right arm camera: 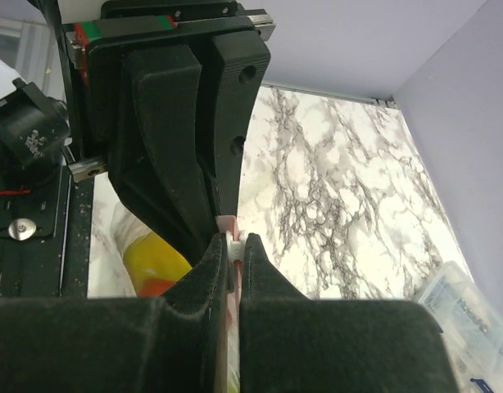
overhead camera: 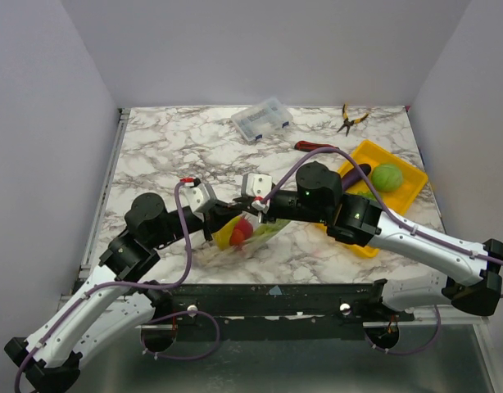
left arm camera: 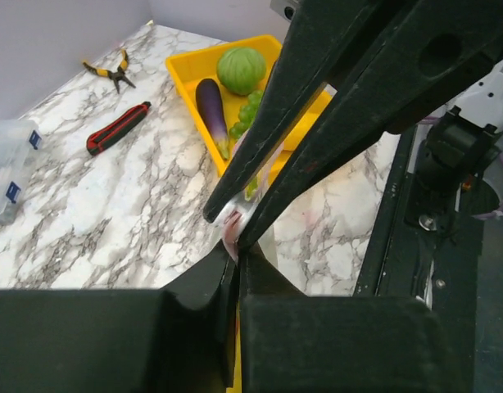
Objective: Place the food in the zip-top bag and seal the zipper
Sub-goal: Zip the zipper food storage bag at the center of the board.
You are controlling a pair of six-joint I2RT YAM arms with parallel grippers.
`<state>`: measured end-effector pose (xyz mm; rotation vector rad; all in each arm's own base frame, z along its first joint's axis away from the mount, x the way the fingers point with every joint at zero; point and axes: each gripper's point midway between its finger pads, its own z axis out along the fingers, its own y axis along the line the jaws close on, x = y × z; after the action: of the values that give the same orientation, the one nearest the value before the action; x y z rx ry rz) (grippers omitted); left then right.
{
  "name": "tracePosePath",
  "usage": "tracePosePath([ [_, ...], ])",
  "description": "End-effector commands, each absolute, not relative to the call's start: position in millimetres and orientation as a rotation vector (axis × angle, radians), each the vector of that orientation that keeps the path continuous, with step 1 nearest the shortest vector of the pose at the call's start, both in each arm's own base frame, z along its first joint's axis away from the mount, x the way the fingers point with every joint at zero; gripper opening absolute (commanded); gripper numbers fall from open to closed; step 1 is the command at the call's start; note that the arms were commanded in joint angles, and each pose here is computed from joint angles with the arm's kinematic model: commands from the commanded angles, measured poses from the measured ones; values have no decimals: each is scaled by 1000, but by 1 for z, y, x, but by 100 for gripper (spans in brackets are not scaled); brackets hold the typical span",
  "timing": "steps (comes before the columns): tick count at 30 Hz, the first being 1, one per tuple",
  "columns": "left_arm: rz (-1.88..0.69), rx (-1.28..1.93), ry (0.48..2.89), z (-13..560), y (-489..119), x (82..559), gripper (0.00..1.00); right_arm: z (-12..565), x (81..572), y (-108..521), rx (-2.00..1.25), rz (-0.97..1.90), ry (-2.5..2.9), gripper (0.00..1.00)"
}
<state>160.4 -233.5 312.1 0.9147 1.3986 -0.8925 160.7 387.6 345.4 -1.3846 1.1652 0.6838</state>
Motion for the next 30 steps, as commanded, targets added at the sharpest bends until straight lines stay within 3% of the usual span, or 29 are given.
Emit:
tracePosePath([
  [1, -882, 935, 1340, 327, -234, 159, 0, 361, 157, 385, -1354, 711, 1136, 0],
  [18, -817, 737, 1302, 341, -212, 175, 0, 327, 172, 330, -1250, 565, 1279, 0],
  [30, -630, 510, 1357, 344, -177, 208, 0, 309, 171, 283, -1150, 499, 1376, 0],
])
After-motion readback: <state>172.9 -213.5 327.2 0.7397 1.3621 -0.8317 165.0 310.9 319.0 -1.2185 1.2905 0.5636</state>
